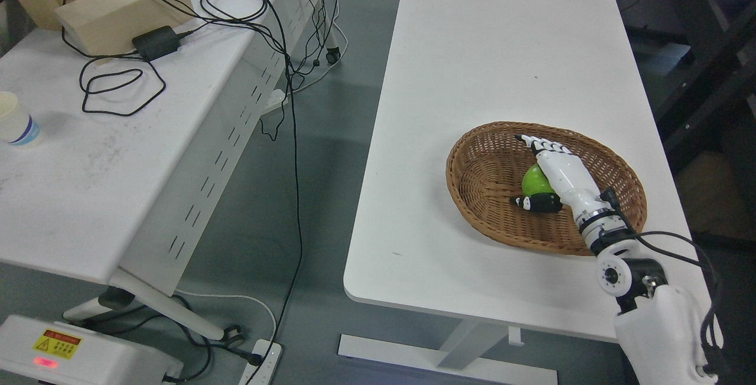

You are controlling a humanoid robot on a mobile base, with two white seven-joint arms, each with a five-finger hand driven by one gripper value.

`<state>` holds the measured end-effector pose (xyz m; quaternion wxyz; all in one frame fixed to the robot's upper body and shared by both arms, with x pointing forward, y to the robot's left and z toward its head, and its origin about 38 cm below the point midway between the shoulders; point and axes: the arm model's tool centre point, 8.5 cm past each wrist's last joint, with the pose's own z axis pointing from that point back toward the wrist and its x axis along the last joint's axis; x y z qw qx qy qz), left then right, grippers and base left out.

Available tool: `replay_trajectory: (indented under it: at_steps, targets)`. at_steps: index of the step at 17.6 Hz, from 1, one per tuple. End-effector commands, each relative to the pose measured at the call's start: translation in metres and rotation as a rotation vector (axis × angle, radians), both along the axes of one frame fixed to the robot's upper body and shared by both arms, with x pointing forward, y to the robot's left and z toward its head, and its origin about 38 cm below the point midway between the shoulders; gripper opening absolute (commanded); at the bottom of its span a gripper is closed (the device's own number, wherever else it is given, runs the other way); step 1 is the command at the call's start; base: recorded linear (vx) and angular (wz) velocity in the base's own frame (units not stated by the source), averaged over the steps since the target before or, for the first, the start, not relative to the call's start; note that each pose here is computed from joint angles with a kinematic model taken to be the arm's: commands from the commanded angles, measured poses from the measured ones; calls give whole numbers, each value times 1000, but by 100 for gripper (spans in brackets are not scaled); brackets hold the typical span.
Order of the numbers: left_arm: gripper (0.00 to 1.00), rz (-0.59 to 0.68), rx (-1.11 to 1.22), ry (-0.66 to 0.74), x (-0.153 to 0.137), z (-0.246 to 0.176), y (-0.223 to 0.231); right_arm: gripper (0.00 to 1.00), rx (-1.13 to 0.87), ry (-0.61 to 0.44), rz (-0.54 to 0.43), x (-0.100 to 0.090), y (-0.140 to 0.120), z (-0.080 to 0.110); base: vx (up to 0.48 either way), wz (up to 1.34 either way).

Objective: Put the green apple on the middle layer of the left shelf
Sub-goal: 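Lower the right hand into the wicker basket over the green apple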

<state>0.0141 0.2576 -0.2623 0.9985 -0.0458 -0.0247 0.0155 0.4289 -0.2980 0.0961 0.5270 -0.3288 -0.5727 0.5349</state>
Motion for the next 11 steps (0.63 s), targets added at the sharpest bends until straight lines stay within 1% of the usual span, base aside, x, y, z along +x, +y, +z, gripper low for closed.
replay_trajectory:
  at_steps: [1,2,4,5,7,8,9,11]
  targets:
    - [100,-1,17,-21,14,1,11,76,-4,-7,-75,2,-33,5,0,0]
    - [100,-1,17,-21,14,1,11,67,-7,-13,-85,1,-39,8,0,0]
    - [100,-2,17,-21,14,1,11,54,-19,-17,-87,-1,-46,10,0,0]
    - [100,-2,17,-21,14,1,11,43,-19,-11,-84,-3,-47,8,0,0]
    - [100,-2,17,-21,14,1,11,14,-16,-11,-63,-7,-43,5,0,0]
    - [100,-2,17,-21,14,1,11,6,-15,-13,-56,-8,-42,6,0,0]
    - [100,-2,17,-21,14,1,11,1,-14,-22,-52,-9,-41,8,0,0]
    - [100,-2,17,-21,14,1,11,1,2,-60,-34,-13,-44,18,0,0]
